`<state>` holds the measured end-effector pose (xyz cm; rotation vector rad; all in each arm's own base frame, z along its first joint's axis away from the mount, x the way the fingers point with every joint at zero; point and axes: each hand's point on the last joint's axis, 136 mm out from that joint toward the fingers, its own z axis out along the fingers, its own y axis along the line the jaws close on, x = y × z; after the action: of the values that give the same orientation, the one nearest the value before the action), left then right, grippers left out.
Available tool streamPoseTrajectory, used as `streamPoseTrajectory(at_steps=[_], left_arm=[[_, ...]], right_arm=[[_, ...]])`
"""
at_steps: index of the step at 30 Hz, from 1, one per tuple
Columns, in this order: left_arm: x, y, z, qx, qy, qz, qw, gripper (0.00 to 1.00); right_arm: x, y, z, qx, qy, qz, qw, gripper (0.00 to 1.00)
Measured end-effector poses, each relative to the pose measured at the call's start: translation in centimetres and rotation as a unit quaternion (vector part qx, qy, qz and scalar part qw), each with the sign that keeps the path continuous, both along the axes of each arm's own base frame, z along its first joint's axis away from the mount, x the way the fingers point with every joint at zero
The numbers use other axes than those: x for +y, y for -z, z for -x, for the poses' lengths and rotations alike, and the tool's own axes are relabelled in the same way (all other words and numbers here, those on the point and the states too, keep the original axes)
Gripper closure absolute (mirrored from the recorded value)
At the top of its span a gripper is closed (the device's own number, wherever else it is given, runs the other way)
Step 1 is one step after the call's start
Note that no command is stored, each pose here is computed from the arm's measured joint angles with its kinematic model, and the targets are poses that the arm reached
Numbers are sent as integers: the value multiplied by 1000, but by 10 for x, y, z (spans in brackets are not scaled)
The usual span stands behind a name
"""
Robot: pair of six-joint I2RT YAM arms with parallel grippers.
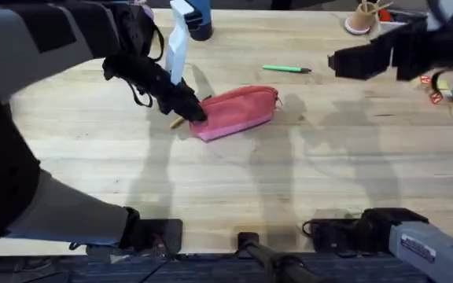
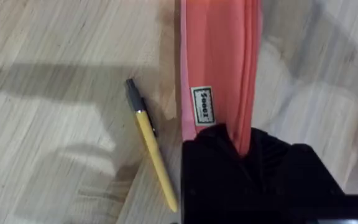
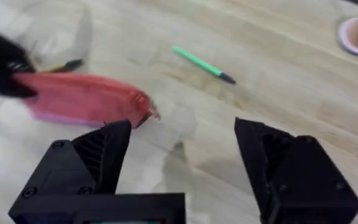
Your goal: Unzip the bag, pick up the pens from the table one at a time and place them inside, then zip the bag closed.
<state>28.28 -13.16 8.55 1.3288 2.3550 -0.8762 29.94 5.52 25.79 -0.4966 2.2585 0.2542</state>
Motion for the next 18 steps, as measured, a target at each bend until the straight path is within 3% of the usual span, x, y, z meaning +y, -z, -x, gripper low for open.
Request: streamPoseTrajectory(at_steps=[9,18], left_arm=[[0,0,0,1,-2,0,1000,959],[0,0,0,6,-7,1,1000,959]], right_arm=[[11,14,-21,80,-94,-80,989,6],[-10,21,-45,62,-88,-108,988,6]])
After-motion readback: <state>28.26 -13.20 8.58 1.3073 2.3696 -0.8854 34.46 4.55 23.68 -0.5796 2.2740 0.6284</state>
